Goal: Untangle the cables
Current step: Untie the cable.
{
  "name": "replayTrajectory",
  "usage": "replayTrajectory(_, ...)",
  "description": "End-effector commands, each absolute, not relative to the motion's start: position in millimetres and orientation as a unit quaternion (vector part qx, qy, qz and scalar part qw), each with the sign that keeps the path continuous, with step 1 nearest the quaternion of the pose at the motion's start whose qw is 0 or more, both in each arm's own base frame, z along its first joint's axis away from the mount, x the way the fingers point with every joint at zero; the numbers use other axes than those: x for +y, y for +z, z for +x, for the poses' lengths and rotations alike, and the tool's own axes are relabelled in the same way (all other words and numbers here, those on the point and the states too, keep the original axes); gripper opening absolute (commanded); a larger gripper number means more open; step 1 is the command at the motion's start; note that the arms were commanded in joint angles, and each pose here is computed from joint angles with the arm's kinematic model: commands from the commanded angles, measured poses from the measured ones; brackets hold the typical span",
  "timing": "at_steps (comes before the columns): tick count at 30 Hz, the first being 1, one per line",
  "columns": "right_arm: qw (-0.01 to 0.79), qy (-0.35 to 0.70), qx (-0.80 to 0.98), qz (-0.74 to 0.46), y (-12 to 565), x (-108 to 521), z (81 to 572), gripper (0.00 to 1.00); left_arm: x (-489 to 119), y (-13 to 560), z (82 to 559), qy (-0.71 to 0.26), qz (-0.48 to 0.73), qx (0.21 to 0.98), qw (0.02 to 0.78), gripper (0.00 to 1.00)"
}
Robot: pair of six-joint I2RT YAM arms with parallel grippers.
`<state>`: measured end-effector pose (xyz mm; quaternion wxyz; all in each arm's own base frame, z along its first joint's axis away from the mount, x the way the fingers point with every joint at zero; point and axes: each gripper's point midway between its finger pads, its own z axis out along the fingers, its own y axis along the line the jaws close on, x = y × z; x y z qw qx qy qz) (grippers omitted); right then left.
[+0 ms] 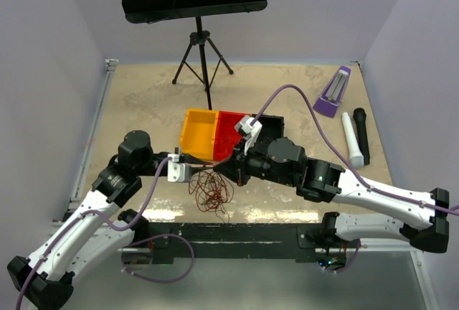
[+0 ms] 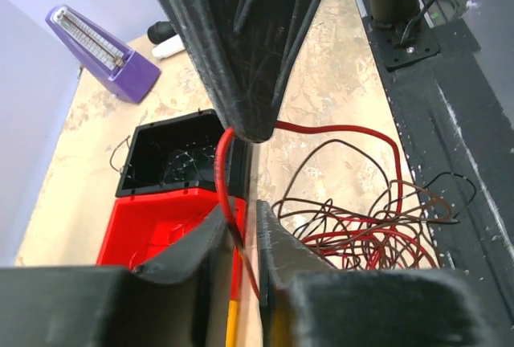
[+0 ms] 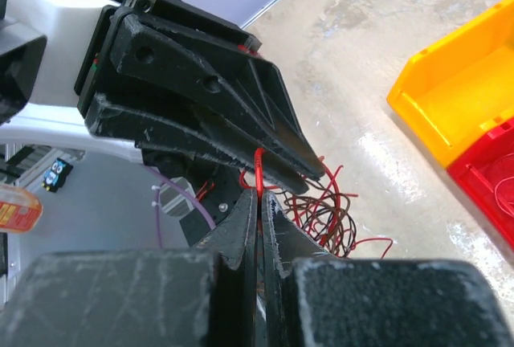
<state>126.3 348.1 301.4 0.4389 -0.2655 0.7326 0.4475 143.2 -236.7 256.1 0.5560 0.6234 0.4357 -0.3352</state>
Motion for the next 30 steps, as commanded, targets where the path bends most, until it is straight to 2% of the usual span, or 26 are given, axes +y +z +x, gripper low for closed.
replayTrajectory(1, 0.442, 0.475, 0.71, -0.274, 313.3, 356.7, 120.6, 0.0, -237.2, 258.6, 144.7, -0.322, 0.632, 0.416, 0.569, 0.06)
replayTrajectory(2, 0.44, 0.475, 0.711, -0.274, 310.6, 357.8, 120.9, 0.0, -237.5, 263.2, 146.2, -0.321, 0.627, 0.417, 0.574, 0.01)
replayTrajectory(3, 0.441, 0.475, 0.711, -0.272, 309.0, 358.1, 121.6, 0.04, -237.5, 267.5, 147.6, -0.321, 0.621, 0.419, 0.579, 0.0)
replayTrajectory(4, 0.442, 0.473, 0.712, -0.271, 306.6, 357.7, 122.3, 0.15, -237.7, 271.7, 150.1, -0.319, 0.615, 0.422, 0.585, 0.0)
replayTrajectory(6, 0.444, 0.473, 0.711, -0.271, 302.9, 354.9, 121.6, 0.27, -237.2, 280.8, 155.8, -0.313, 0.601, 0.429, 0.597, 0.0)
replayTrajectory(11, 0.447, 0.476, 0.711, -0.26, 286.2, 341.1, 118.0, 0.43, -235.4, 311.9, 163.1, -0.315, 0.555, 0.441, 0.631, 0.0)
replayTrajectory(15, 0.443, 0.461, 0.725, -0.256, 267.2, 344.2, 123.3, 0.43, -234.9, 342.5, 164.2, -0.331, 0.516, 0.437, 0.659, 0.0)
replayTrajectory(21, 0.468, 0.467, 0.716, -0.223, 271.0, 348.6, 135.5, 0.34, -235.1, 369.2, 152.2, -0.366, 0.499, 0.427, 0.66, 0.0)
replayTrajectory(30, 0.426, 0.465, 0.751, -0.196, 203.8, 343.7, 129.2, 0.33, -214.2, 443.0, 160.0, -0.328, 0.43, 0.406, 0.737, 0.0)
